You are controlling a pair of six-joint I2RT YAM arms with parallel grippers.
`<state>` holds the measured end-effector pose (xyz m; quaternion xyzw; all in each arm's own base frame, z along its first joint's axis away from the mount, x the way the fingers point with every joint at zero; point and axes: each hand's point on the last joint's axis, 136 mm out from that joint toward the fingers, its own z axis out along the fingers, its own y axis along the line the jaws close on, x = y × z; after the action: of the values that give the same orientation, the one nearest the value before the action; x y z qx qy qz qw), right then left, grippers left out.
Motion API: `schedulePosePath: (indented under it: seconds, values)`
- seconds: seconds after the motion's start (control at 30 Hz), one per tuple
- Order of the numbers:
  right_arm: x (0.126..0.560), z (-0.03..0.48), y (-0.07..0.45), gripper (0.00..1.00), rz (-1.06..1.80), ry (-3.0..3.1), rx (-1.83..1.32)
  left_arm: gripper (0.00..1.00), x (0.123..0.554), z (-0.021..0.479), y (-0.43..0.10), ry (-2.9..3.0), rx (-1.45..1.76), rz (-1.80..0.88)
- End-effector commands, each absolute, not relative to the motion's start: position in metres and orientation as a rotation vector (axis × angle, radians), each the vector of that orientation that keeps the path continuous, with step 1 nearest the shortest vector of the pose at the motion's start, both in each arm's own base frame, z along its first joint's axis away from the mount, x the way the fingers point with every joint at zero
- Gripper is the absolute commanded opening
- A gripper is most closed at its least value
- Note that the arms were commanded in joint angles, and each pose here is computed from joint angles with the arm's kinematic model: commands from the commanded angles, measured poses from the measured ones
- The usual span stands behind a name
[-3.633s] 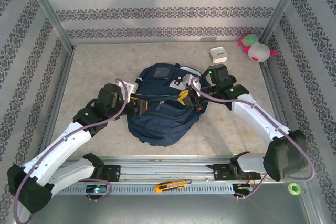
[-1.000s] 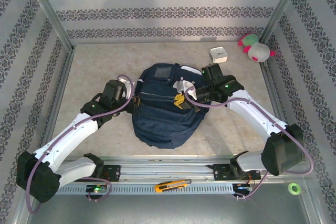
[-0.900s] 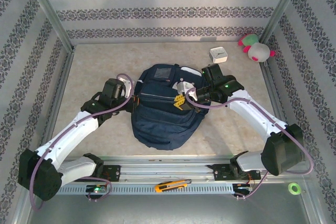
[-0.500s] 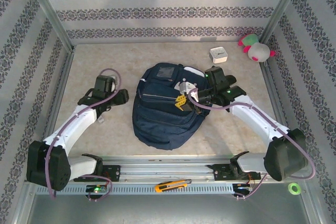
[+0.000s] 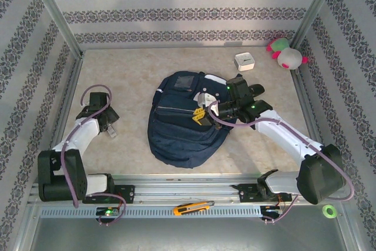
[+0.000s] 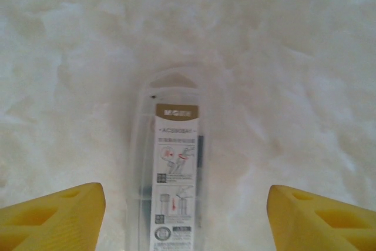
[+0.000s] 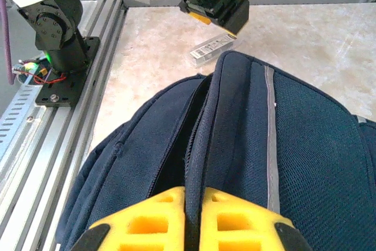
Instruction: Pack the student bag
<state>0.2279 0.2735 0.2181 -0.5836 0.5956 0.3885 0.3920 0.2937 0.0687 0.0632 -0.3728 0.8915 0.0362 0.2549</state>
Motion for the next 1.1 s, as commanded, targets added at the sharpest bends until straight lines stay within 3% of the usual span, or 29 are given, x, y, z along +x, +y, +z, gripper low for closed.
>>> schedulePosePath:
  seconds: [0.0, 0.3, 0.5, 0.63, 0.83, 1.07]
  values:
    - [0.219, 0.235, 0.285, 0.0, 1.047, 1.372, -1.513, 0.72, 0.287, 0.045, 0.076, 2.446, -1.084, 0.146]
    - [0.219, 0.241, 0.287, 0.0, 1.046, 1.343, -1.518, 0.58, 0.285, 0.015, 0.068, 2.523, -1.116, 0.113]
    - [0.22, 0.245, 0.287, 0.0, 1.048, 1.335, -1.516, 0.57, 0.284, 0.009, 0.065, 2.556, -1.116, 0.107]
    - [0.22, 0.247, 0.287, 0.0, 1.051, 1.333, -1.513, 0.44, 0.283, 0.01, 0.066, 2.566, -1.105, 0.117]
    - [0.228, 0.255, 0.289, 0.0, 1.077, 1.382, -1.456, 0.35, 0.283, 0.044, 0.053, 2.524, -1.036, 0.003]
    - [0.249, 0.265, 0.292, 0.0, 1.095, 1.498, -1.277, 0.33, 0.282, 0.135, 0.003, 2.384, -0.833, -0.324]
